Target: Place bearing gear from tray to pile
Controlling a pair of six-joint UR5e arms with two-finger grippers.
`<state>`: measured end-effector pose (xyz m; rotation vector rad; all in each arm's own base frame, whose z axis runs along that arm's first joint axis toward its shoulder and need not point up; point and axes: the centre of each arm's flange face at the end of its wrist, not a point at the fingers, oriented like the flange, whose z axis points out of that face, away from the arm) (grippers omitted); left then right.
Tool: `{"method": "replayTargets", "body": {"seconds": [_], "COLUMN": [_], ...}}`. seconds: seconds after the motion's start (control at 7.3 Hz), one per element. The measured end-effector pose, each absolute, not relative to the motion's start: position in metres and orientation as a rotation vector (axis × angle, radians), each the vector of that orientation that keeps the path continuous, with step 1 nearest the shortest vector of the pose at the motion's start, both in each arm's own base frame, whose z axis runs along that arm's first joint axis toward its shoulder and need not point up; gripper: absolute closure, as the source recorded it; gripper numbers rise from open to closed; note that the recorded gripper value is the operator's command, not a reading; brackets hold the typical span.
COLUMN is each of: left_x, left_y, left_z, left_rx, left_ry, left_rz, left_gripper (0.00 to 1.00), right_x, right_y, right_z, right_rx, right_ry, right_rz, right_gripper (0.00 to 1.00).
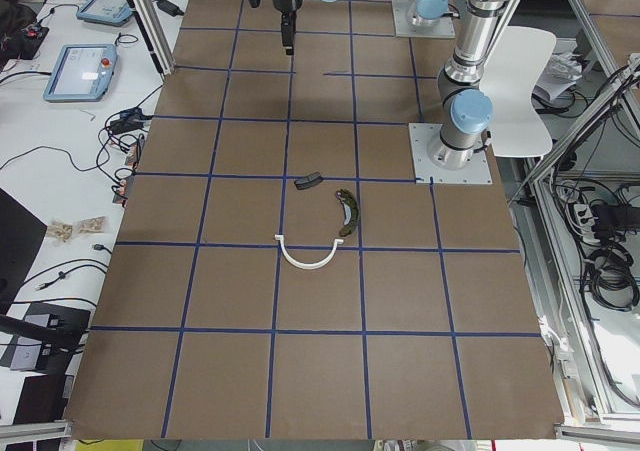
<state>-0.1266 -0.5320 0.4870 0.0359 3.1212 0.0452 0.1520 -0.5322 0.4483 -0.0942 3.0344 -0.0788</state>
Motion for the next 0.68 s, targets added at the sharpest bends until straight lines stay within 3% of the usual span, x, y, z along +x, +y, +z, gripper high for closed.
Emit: {"method": "replayTargets", "body": {"seconds": [0.14, 0.27, 0.41, 0.55, 0.68], "left_x": [-0.126, -0.126, -0.126, -0.126, -0.126], "left_y": [-0.532, -0.532, -0.532, -0.532, -0.532], "left_z": [0.487, 0.487, 0.487, 0.487, 0.487], "left_rx": [0.035, 0.034, 0.034, 0.035, 0.035], "left_ry": [3.121, 3.121, 3.121, 3.121, 3.121], "left_rz": [0.045, 0.045, 0.046, 0.047, 0.047], "left_gripper": [0.00, 0.00, 0.00, 0.00, 0.00], "right_x": [0.211, 0.262, 0.302, 0.325, 0.335], "right_y": [-0.540, -0.544, -0.542, -0.539, -0.538], "right_z": [0.423, 0.394, 0.365, 0.346, 0.334], "right_rx": [-0.018, 0.022, 0.026, 0.016, 0.012], "right_ry": [3.028, 3.029, 3.049, 3.070, 3.081], "right_rz": [-0.113, -0.128, -0.130, -0.131, -0.122], "right_gripper": [0.76, 0.67, 0.28, 0.00, 0.00]}}
